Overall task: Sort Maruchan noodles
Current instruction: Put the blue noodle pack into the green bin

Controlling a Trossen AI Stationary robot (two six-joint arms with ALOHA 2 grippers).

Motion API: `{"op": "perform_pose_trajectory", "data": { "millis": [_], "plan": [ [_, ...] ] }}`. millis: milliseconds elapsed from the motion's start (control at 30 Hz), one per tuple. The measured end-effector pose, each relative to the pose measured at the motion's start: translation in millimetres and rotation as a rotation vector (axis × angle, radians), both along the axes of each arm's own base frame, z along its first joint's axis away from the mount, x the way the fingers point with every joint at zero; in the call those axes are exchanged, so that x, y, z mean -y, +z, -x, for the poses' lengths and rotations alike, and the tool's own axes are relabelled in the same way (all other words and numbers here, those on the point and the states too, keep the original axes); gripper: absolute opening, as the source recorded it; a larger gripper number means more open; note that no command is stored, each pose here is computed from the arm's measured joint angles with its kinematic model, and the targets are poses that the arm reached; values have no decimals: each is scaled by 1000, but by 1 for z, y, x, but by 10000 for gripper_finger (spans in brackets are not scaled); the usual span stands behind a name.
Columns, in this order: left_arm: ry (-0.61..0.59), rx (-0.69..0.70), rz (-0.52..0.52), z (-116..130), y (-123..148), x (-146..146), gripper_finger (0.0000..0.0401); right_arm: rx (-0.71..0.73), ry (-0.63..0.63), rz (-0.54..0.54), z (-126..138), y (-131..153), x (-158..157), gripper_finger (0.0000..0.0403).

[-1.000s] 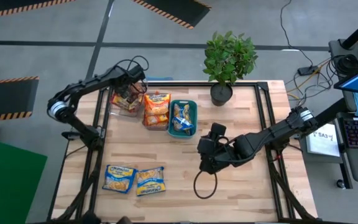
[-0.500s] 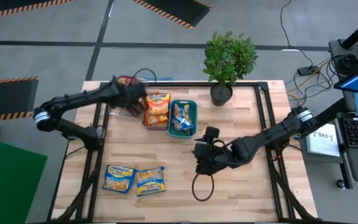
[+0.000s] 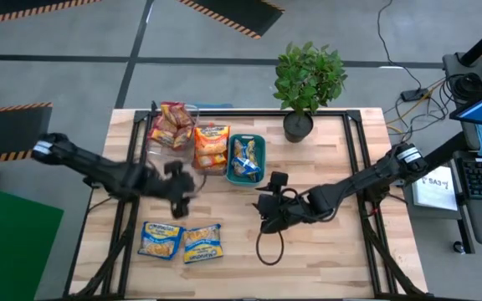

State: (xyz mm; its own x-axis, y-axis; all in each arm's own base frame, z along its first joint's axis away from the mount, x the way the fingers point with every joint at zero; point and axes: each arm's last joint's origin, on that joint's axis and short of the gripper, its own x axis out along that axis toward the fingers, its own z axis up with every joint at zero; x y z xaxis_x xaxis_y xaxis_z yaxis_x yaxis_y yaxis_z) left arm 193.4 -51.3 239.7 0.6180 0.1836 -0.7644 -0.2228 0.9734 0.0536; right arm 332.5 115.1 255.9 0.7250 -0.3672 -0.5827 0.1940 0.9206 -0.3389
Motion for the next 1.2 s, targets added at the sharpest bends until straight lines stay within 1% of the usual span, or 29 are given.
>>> {"op": "perform_pose_trajectory", "data": {
  "millis": [100, 200, 267, 333, 500, 567, 667, 767, 900, 1033, 1100, 1133, 1200],
  "plan": [
    [-87, 84, 62, 2, -15, 26, 158, 2, 4, -7, -1, 0, 2, 221],
    [-150, 180, 150, 2, -29, 48, 158, 5, 12, 5, -3, 1, 3, 221],
    [-200, 201, 214, 1, -39, 61, 158, 20, 19, 12, -5, 3, 5, 221],
    [-238, 169, 273, 2, -48, 73, 156, 32, 26, 21, -7, 4, 6, 221],
    [-181, 4, 344, -1, -76, 90, 135, 58, 54, 49, -10, 8, 7, 221],
    [-193, -54, 358, -5, -85, 98, 122, 56, 57, 58, -11, 8, 8, 221],
    [-194, -109, 336, -14, -95, 105, 98, 53, 53, 63, -12, 8, 11, 221],
    [-201, -110, 325, -23, -96, 112, 73, 50, 49, 67, -12, 8, 14, 221],
    [-204, -114, 321, -26, -97, 114, 44, 44, 66, 48, -13, 7, 16, 221],
    [-188, -106, 314, -25, -98, 113, 30, 41, 74, 39, -14, 7, 17, 221],
    [-166, -85, 258, -25, -99, 111, 25, 40, 75, 43, -14, 8, 18, 221],
    [-149, -60, 203, -25, -100, 109, 22, 42, 76, 44, -14, 8, 18, 221],
    [-76, 32, 51, -27, -99, 104, 18, 51, 75, 42, -15, 8, 19, 221]
  ]
}}
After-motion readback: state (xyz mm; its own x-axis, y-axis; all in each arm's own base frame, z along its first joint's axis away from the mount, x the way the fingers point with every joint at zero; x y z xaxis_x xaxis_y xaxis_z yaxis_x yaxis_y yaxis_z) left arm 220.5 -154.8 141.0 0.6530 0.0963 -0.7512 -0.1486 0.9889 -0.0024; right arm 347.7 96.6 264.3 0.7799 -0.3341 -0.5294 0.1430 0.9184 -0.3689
